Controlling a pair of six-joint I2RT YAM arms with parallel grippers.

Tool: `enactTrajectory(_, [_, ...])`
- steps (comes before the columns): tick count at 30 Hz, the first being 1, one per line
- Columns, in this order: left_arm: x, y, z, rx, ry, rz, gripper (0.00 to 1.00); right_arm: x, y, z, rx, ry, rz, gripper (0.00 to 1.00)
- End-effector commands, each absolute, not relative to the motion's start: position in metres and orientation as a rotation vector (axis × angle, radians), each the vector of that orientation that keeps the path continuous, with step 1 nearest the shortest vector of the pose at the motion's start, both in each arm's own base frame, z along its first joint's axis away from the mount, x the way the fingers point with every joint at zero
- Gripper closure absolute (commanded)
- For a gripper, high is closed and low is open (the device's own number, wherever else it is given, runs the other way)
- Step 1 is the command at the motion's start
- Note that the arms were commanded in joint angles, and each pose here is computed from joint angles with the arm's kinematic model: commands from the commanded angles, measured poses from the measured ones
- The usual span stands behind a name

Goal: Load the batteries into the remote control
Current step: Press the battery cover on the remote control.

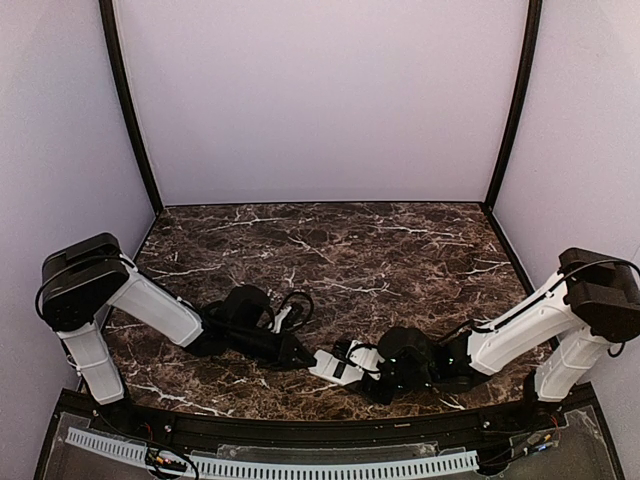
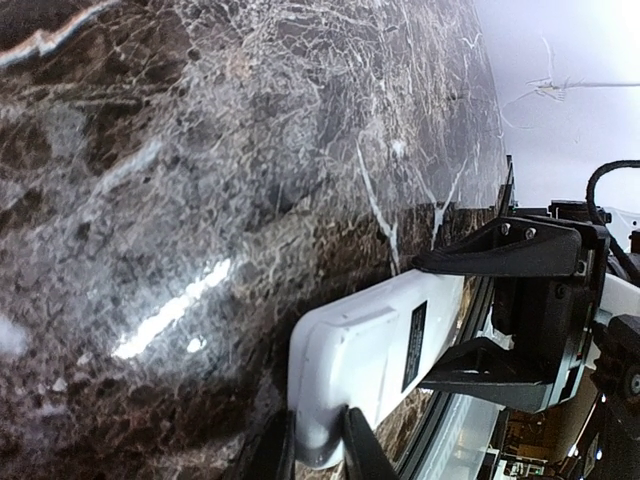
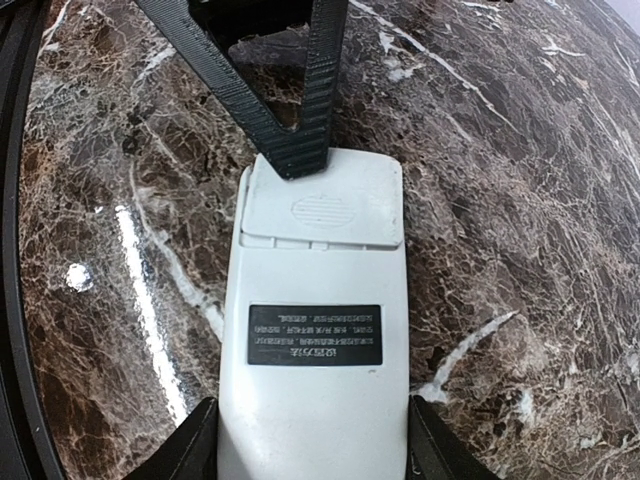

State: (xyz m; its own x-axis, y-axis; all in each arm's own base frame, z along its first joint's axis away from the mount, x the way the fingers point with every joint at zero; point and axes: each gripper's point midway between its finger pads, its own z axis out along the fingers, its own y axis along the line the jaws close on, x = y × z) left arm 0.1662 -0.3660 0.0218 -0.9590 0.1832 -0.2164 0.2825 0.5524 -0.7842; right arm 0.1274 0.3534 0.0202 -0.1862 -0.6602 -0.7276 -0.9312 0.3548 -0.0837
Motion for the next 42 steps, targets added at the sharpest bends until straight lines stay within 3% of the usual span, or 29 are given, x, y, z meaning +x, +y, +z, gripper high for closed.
enactTrajectory(1, [0.099,-0.346,-0.015,0.489,2.952,-1.433,0.87,0.117,0.372,0.035,-1.392,1.852,0.629,1.0])
enactTrajectory(18, [0.1,-0.346,-0.008,0.466,2.898,-1.545,0.87,0.113,0.371,0.036,-1.405,1.847,0.677,1.0])
enactTrajectory(25, [0.101,-0.344,-0.012,0.562,2.958,-1.434,0.88,0.117,0.371,0.033,-1.444,1.814,0.611,1.0])
enactTrajectory(42, [0.114,-0.341,-0.014,0.606,2.989,-1.259,0.69,0.117,0.369,0.035,-1.452,1.8,0.597,1.0])
